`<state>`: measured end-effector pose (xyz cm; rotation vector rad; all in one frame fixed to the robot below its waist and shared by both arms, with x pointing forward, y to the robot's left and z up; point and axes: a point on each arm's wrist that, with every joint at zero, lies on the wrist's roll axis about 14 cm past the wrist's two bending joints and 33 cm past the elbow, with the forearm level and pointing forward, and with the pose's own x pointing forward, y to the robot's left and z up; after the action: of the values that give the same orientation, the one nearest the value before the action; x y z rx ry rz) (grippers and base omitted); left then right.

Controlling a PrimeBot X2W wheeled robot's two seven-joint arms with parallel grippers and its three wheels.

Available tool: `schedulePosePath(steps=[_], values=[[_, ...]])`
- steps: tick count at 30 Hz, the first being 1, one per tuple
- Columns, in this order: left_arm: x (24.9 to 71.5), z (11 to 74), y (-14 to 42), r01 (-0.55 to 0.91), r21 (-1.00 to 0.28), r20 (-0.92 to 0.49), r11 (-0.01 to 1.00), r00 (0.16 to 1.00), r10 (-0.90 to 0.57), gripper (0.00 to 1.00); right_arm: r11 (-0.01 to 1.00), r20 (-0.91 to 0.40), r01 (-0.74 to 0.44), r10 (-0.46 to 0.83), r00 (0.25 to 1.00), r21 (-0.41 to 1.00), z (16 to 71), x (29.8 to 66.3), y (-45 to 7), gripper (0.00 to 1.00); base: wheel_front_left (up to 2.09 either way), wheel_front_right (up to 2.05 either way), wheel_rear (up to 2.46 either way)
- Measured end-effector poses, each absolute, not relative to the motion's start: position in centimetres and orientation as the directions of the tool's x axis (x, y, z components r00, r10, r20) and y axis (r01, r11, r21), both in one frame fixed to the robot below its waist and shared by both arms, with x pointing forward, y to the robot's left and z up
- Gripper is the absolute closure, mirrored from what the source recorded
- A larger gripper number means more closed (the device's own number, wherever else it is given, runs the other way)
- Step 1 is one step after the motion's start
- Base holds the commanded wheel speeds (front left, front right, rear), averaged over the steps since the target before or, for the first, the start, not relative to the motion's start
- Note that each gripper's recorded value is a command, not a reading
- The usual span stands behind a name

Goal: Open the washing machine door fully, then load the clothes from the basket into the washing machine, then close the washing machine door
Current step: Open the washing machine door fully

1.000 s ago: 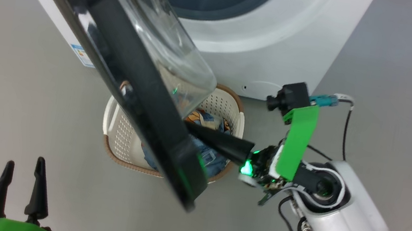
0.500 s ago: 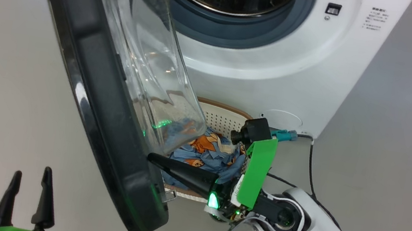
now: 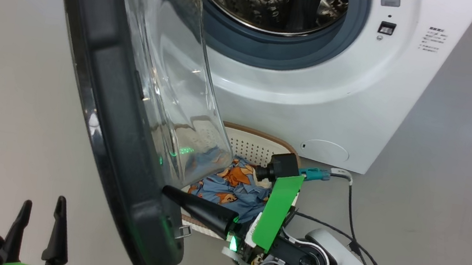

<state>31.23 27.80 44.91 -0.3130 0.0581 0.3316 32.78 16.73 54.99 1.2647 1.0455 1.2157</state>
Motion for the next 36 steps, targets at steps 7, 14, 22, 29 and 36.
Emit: schedulePosePath(steps=[7,14,22,29,36], values=[[31.6,45.3,27.9,-0.323,-0.300,-0.091,0.898,0.946,0.310,0.00,-0.039,0.084,-0.253,0.982,0.168,0.967,56.8,33.6,15.7,0.00,0.00,0.00,0.00],[32.2,45.9,27.3,-0.294,-0.304,-0.067,0.906,0.955,0.287,0.00,0.147,0.084,-0.517,0.914,0.397,0.843,57.0,35.7,11.5,0.00,0.00,0.00,0.00],[30.9,45.6,26.8,-0.286,-0.307,-0.075,0.908,0.958,0.276,0.00,0.415,0.110,-0.627,0.771,0.627,0.660,54.9,37.4,5.2,0.00,0.00,0.00,0.00],[30.8,45.2,26.1,-0.266,-0.310,-0.083,0.913,0.964,0.252,0.00,0.636,0.146,-0.578,0.599,0.787,0.511,55.2,40.1,-2.3,0.00,0.00,0.00,0.00],[31.4,45.3,25.2,-0.234,-0.312,-0.077,0.921,0.972,0.221,0.00,0.826,0.155,-0.446,0.418,0.895,0.345,54.1,39.5,-8.6,0.00,0.00,0.00,0.00]])
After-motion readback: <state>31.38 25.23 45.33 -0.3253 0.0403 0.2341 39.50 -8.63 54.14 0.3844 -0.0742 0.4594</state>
